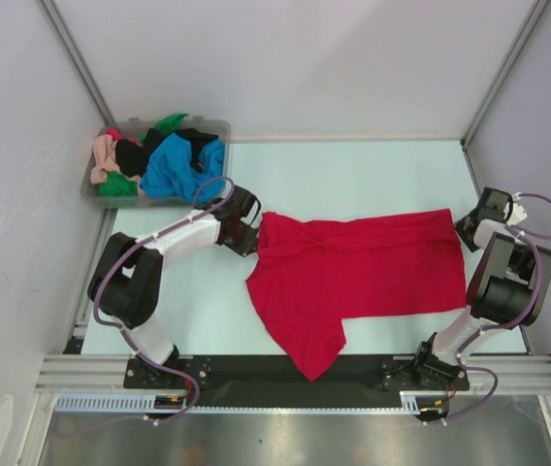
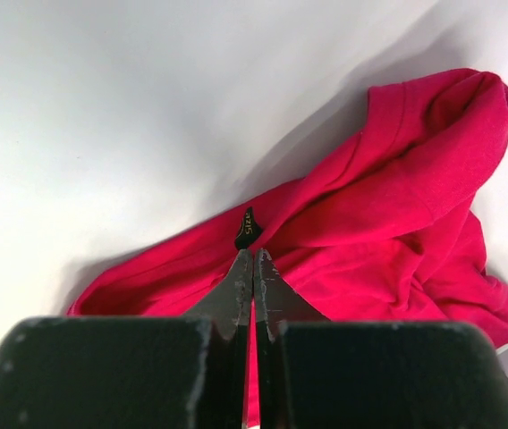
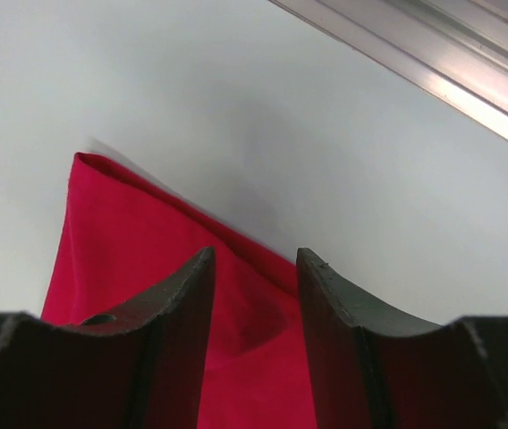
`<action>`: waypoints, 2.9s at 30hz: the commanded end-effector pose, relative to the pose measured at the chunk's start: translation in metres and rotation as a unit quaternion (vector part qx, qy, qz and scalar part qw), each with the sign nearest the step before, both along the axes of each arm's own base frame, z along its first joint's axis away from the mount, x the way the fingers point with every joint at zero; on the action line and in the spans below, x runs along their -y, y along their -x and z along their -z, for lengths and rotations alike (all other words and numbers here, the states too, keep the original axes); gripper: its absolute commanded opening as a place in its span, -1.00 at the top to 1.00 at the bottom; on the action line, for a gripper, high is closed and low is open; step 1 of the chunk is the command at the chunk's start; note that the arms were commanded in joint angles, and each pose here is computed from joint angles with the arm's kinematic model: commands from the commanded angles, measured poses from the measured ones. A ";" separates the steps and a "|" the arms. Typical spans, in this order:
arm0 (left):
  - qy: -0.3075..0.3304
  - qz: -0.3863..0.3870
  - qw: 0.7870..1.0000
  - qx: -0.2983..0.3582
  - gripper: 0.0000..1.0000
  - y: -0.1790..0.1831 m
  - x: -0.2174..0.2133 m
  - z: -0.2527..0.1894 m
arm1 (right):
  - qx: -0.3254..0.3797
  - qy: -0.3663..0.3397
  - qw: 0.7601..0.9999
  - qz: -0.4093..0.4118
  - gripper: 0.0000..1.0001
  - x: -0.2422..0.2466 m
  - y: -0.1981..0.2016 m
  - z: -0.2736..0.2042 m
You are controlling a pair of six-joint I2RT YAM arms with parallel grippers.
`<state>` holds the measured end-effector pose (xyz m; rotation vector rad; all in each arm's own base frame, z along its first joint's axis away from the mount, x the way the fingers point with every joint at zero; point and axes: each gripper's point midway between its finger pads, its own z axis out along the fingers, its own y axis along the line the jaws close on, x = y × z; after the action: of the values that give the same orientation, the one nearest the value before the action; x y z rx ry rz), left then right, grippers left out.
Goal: Fold and stack the t-shirts
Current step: Fold the tshirt
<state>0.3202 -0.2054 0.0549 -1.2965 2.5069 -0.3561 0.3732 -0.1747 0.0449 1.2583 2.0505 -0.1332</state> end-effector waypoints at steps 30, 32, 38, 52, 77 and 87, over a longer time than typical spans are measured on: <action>-0.070 0.045 0.972 0.220 1.00 -0.079 -0.016 -0.146 | 0.066 0.050 0.997 -0.001 1.00 0.021 -0.029 -0.077; -0.070 0.049 0.970 0.227 1.00 -0.081 -0.015 -0.150 | 0.073 0.056 0.996 -0.005 1.00 0.023 -0.033 -0.085; -0.078 0.063 0.964 0.245 1.00 -0.079 -0.019 -0.150 | 0.078 0.063 0.995 -0.011 1.00 0.024 -0.035 -0.094; -0.112 0.112 0.910 0.383 0.99 -0.057 -0.049 -0.159 | 0.094 0.039 0.994 -0.032 1.00 0.006 -0.019 -0.069; -0.144 0.180 0.861 0.454 1.00 -0.091 -0.034 -0.166 | 0.207 0.104 0.970 -0.076 1.00 0.018 -0.043 -0.128; -0.154 0.194 0.809 0.532 1.00 -0.191 -0.016 -0.212 | 0.268 0.052 0.955 -0.118 1.00 0.042 -0.163 -0.132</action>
<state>0.4832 -0.1918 0.2422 -0.2975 1.7752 -0.5293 0.5097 -0.2115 0.1650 0.8872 1.7273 0.1364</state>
